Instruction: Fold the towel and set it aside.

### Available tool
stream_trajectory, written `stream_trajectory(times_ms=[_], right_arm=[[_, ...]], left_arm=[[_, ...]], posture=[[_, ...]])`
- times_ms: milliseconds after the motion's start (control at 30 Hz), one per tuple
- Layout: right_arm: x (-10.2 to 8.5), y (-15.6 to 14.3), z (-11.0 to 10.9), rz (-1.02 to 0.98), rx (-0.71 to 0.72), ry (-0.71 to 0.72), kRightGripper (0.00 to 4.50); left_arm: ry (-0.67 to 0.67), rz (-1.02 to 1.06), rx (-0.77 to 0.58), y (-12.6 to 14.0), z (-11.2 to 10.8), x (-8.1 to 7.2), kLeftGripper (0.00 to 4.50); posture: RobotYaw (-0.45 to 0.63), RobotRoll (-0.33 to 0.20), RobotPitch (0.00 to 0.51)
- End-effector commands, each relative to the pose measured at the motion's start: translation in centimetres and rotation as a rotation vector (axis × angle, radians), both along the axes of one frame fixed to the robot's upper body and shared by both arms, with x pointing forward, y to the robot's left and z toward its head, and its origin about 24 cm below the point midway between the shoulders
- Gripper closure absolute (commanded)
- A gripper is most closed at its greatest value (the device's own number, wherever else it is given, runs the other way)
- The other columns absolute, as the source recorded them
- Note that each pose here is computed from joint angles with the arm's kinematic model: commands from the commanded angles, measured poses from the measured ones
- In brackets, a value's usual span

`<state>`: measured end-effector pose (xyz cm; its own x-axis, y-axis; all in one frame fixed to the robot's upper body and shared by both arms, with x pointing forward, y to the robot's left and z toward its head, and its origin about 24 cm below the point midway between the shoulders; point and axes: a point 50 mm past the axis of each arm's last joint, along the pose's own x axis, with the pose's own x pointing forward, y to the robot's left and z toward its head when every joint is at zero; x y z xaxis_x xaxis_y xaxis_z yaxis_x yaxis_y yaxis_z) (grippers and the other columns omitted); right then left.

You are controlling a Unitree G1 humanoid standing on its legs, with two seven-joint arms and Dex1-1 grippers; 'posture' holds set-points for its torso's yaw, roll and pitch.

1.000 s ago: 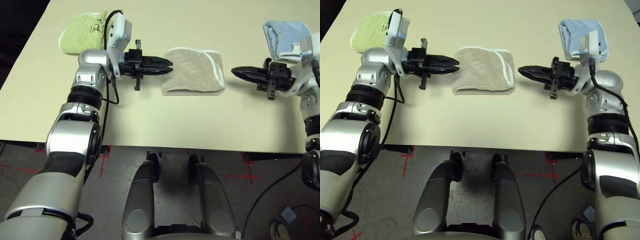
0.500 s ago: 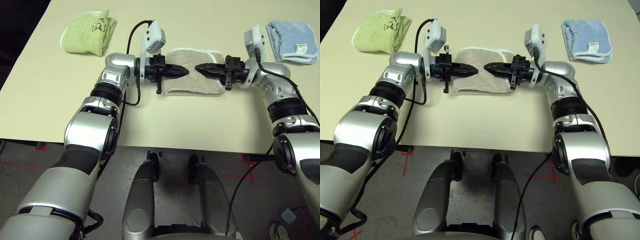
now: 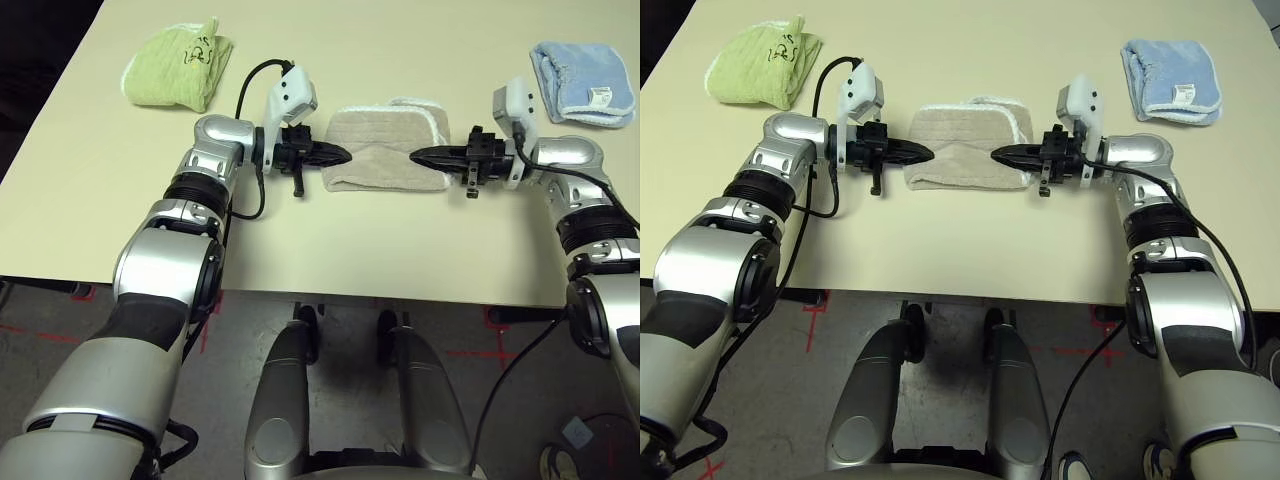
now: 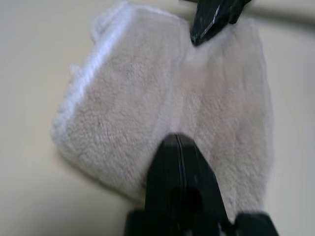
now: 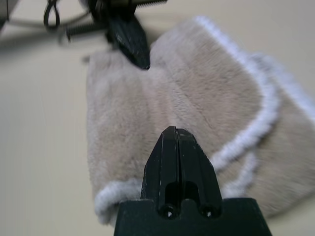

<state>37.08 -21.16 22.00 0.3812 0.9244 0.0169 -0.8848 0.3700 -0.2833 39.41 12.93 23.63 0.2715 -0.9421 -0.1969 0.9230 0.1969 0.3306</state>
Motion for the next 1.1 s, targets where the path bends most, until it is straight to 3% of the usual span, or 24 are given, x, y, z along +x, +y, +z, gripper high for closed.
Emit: stream_trajectory(times_ms=[33, 167, 367, 667, 867, 1033, 1100], right_arm=[[0.2, -0.1, 2.5, -0.031, 0.126, -0.051, 4.50], [1.1, 1.1, 1.7, -0.118, 0.077, -0.064, 4.50], [1.9, 2.8, -0.4, -0.184, 0.041, -0.054, 4.50], [2.0, 2.4, -2.9, -0.259, 0.026, 0.013, 4.50], [1.5, 1.7, -3.9, -0.242, -0.005, 0.047, 4.50], [1.4, 1.0, -2.1, -0.221, 0.103, 0.003, 4.50], [1.4, -0.2, 0.7, -0.217, 0.330, 0.048, 4.50]], left_arm=[[-0.003, -0.045, -0.196, -0.8, 3.4, -0.1, 4.47], [-0.025, 0.002, -0.225, -1.5, 3.9, 0.2, 4.47], [0.042, 0.066, -0.222, -2.7, 1.4, 0.7, 4.47], [0.130, 0.208, -0.124, -2.2, -3.2, 1.0, 4.47], [0.139, 0.343, -0.158, -1.7, -3.6, 1.6, 4.47], [0.096, 0.332, -0.180, -1.4, -1.8, 1.7, 4.47], [0.075, 0.233, -0.213, -1.3, 0.0, 1.4, 4.47]], posture=[[0.03, 0.000, 0.347], [0.04, 0.000, 0.345], [0.03, 0.000, 0.345], [0.01, 0.000, 0.342], [0.01, 0.000, 0.343], [0.02, 0.000, 0.346], [0.02, 0.000, 0.348]])
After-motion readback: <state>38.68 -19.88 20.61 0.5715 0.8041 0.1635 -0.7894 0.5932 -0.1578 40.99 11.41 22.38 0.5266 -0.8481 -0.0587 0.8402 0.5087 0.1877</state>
